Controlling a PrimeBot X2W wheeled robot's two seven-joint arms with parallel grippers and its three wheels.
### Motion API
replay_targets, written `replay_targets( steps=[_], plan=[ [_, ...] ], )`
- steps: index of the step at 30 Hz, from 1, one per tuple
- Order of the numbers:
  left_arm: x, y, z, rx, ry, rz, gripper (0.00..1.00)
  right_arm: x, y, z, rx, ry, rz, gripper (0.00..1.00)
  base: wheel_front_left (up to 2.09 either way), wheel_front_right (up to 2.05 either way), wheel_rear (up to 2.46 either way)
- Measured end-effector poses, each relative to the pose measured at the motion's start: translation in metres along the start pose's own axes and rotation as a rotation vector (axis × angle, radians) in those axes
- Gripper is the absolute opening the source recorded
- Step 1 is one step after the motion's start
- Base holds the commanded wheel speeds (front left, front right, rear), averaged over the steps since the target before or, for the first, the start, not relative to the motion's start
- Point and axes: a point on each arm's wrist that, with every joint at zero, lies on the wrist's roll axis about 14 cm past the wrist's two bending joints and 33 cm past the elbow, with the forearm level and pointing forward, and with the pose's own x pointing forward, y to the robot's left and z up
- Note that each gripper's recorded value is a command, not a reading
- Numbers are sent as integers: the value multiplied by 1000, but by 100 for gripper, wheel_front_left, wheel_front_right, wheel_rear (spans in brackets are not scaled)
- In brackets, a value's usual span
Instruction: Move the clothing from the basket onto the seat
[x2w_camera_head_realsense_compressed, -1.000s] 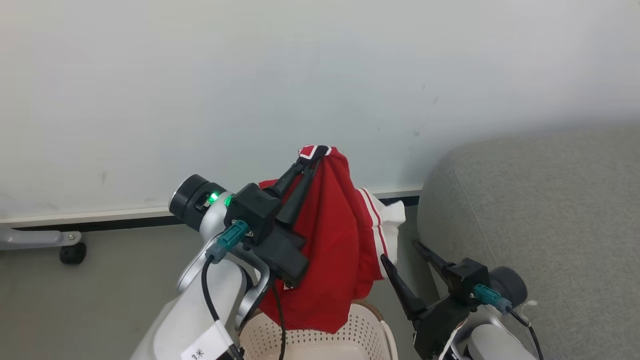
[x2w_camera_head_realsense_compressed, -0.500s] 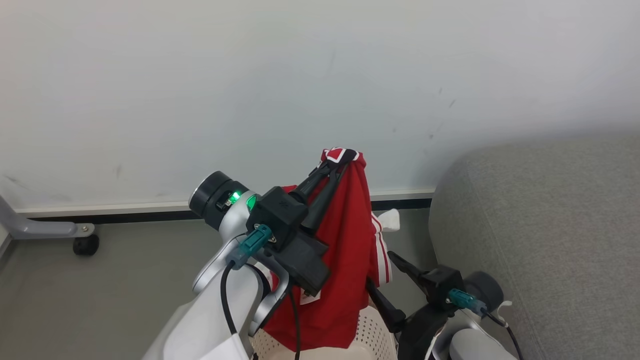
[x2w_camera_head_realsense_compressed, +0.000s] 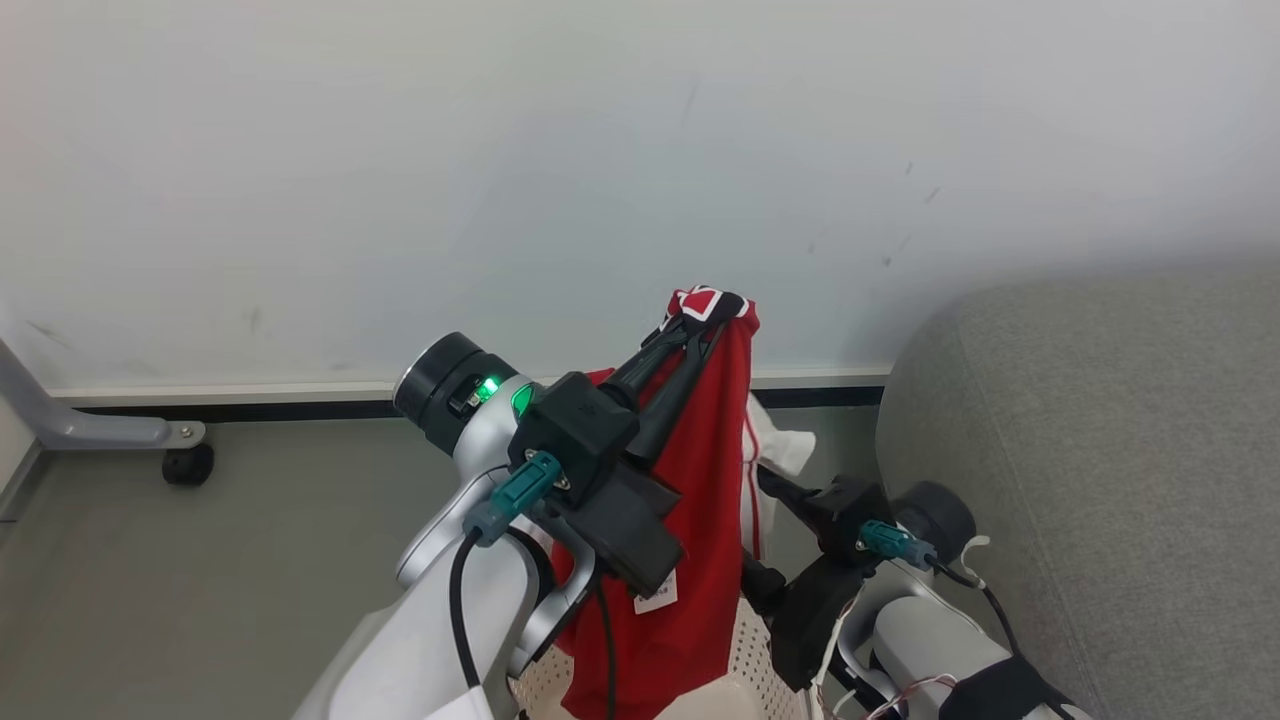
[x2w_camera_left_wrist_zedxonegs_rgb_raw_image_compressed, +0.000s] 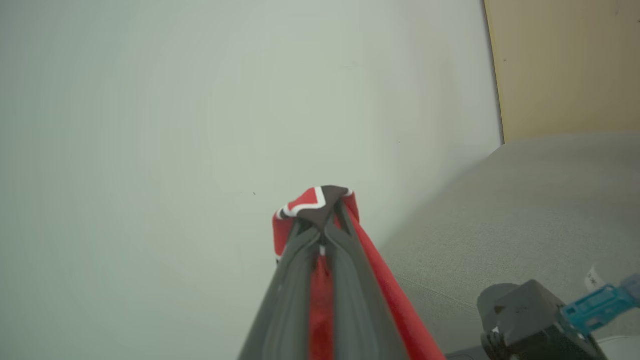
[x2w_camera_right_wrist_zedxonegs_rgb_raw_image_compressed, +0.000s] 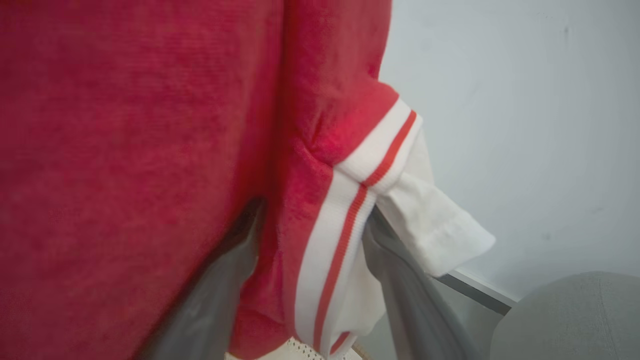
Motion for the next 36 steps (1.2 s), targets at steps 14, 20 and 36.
replay_targets(
  steps=[14, 20, 36],
  plan=[
    [-14, 29, -39, -83, 97, 104, 0, 4, -14, 16, 51, -42, -26, 0, 0, 0, 0],
    [-22, 35, -62, -130, 138, 158, 100, -11, -57, 25, 50, -67, -128, 0, 0, 0, 0],
    [-16, -20, -104, -263, 197, 62, 100, -96, -165, 56, -56, -135, -448, 0, 0, 0, 0]
  ],
)
